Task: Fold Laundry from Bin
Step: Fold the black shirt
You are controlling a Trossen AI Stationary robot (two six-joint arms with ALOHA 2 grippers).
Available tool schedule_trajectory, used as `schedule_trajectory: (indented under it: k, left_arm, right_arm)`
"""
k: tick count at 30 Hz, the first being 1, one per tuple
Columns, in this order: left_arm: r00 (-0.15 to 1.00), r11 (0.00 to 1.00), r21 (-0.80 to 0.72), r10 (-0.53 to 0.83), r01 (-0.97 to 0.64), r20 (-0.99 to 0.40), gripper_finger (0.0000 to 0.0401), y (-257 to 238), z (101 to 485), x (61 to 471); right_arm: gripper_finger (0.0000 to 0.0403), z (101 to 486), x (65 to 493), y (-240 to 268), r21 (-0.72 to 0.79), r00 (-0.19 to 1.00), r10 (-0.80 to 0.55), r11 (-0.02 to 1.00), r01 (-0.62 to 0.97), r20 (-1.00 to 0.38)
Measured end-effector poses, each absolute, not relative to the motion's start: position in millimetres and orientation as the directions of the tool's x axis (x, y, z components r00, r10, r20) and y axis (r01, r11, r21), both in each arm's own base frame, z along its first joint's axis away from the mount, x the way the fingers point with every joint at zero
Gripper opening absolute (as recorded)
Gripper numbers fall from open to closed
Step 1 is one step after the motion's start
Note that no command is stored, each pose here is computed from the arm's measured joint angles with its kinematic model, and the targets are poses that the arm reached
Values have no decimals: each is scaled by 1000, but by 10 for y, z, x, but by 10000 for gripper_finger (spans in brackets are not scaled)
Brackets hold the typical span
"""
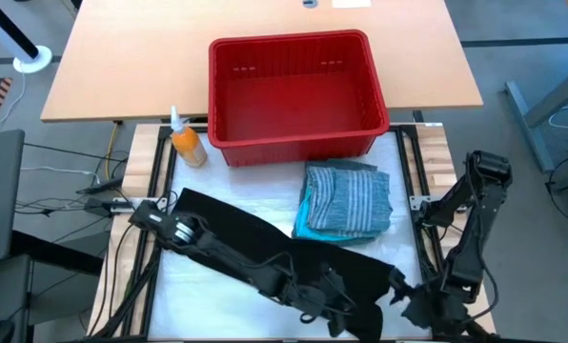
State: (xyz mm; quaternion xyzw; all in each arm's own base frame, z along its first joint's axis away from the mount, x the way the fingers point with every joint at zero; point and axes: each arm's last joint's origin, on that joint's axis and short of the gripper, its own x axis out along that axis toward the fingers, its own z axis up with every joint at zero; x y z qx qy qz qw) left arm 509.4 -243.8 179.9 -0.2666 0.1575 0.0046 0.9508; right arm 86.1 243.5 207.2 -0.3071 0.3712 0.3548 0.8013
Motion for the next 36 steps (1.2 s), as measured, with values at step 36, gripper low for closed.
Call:
schedule_trajectory:
  k: [36]
  left_arm:
    - [753,813,-422,32,-402,-657,109,-2047,1205,5236]
  right_arm:
    - [223,1312,1445,2117,-390,487,98,473,-790,-868]
